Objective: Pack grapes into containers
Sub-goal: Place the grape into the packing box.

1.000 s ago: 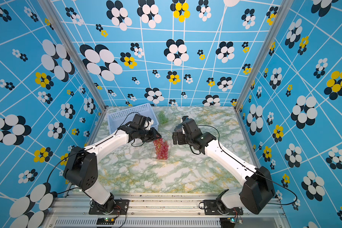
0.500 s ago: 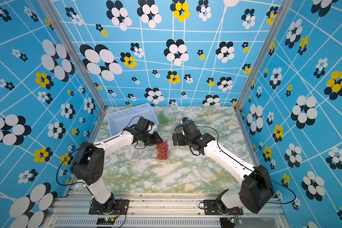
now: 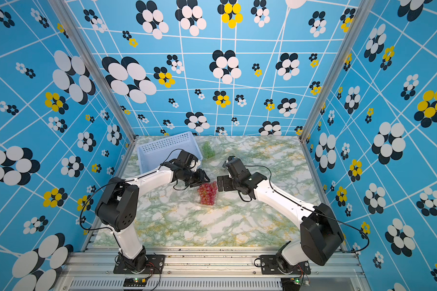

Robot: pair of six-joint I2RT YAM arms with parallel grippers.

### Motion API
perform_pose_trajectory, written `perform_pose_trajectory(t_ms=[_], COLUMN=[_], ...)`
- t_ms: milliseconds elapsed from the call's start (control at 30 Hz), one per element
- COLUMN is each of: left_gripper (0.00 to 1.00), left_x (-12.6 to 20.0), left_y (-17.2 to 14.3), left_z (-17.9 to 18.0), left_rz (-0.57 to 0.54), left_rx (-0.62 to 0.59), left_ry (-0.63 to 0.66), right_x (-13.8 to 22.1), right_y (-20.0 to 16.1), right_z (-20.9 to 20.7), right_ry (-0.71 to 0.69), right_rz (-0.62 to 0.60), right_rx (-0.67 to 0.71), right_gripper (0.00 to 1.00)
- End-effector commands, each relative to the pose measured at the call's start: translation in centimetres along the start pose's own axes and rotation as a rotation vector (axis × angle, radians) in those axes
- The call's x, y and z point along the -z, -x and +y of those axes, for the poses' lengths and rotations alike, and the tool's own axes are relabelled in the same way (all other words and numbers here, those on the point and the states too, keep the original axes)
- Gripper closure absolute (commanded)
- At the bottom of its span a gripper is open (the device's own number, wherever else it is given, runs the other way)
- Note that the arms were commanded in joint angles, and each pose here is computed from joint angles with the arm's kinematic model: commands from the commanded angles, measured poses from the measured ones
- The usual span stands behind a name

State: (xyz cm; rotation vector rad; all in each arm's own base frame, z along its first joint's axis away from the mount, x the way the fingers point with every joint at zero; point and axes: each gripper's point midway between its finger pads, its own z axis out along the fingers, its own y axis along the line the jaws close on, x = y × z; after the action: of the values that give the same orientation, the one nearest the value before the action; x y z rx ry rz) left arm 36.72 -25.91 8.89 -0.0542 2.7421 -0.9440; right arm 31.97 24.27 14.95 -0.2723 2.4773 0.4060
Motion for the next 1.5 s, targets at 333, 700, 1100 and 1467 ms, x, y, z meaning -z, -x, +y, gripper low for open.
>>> perform_pose_trajectory(t_ms=[333,700,1100,1467], left_gripper=[0.29,0.06,0.0,0.0], left_x=[9.6,15.2,15.5,13.9], left_y=[5.1,3.0,1.4,1.4], left_z=[-0.5,3.7,5.8,8.2], left_rz=[-0.193,-0.285,-0.293,-0.313], left_rx=[0.029,0.107,0.172,0.222], left_ry=[-0.049,-0.018,-0.025,0.017], right_x=[-3.0,-5.0,-7.1,-4.6], right_y=[-1.2,-1.0,-2.3,0.3], right_z=[1.7,3.3,2.8,4.4], right_ry=[-0.079,-0.165,-0.267,-0.208], right_rz=[0.034,0.072,0.139,0.091], right_rx=[0.059,0.115,0.147,0.145], right_gripper=[0.01,0.01,0.01,0.01])
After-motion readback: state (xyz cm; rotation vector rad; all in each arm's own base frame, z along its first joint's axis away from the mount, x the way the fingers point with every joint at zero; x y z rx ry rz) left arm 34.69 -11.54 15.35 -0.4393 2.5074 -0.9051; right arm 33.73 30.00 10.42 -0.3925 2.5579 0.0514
